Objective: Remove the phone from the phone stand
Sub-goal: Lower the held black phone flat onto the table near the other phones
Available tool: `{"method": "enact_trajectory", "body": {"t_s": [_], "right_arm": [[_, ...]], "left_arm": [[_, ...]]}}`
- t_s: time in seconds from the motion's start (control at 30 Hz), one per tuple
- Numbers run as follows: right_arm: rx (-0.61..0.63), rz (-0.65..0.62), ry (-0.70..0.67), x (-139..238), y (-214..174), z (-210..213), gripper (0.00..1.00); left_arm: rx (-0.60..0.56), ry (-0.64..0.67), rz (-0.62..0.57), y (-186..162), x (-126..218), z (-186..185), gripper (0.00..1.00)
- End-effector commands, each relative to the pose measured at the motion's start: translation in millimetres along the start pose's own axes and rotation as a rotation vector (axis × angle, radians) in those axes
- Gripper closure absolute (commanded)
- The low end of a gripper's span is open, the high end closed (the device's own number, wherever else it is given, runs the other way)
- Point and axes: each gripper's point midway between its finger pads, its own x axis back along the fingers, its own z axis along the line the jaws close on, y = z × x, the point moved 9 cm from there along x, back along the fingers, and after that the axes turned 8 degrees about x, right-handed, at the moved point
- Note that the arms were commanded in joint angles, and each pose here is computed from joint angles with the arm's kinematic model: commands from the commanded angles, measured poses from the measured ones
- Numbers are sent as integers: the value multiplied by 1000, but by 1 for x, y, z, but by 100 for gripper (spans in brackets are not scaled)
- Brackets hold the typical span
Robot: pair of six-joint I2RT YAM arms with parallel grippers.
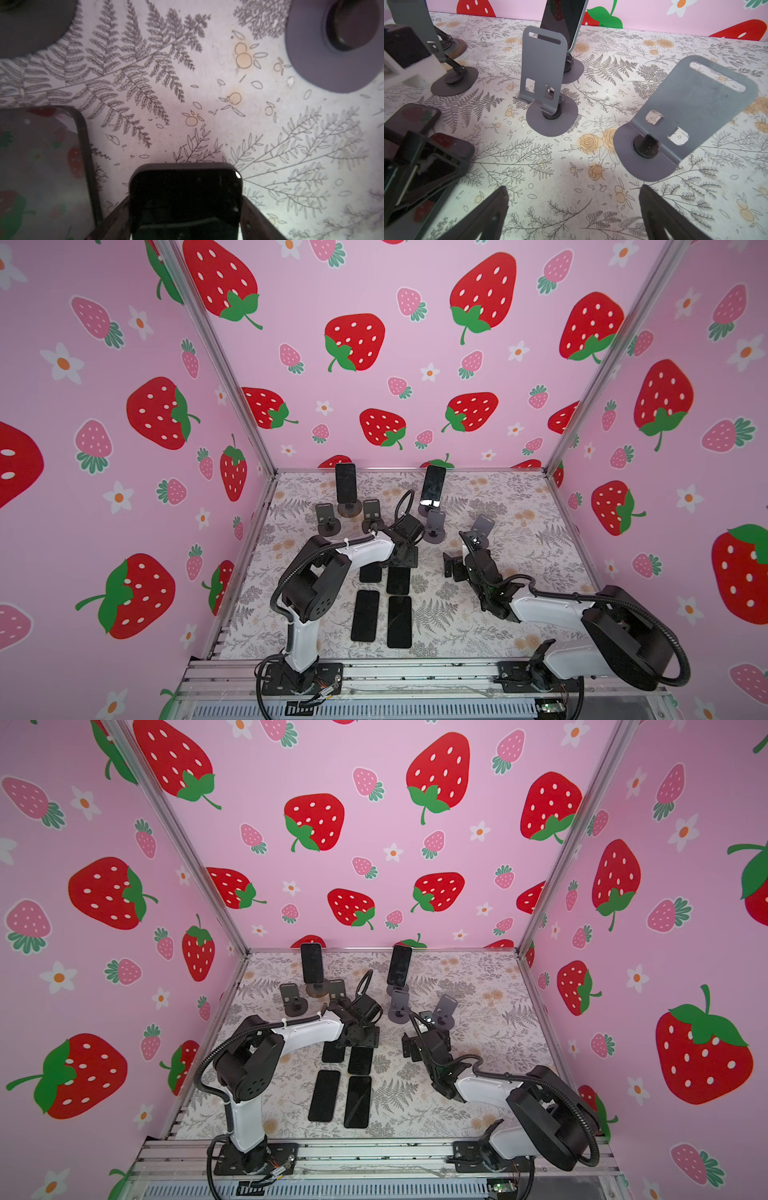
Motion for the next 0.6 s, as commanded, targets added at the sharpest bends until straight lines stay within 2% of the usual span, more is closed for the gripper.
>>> {"method": "enact_trajectory", "body": {"t_s": [0.0,0.27,0.57], "right_arm": [[-24,-12,-3,3,4,-2,0],[-24,-14,-4,3,3,-2,0],[-26,-18,-8,5,3,-3,0]], "left_arm": [[7,60,44,-13,-6,9,21],[0,58,38,-10,0,7,21],[-12,-21,-70,7,52,3,19]]}}
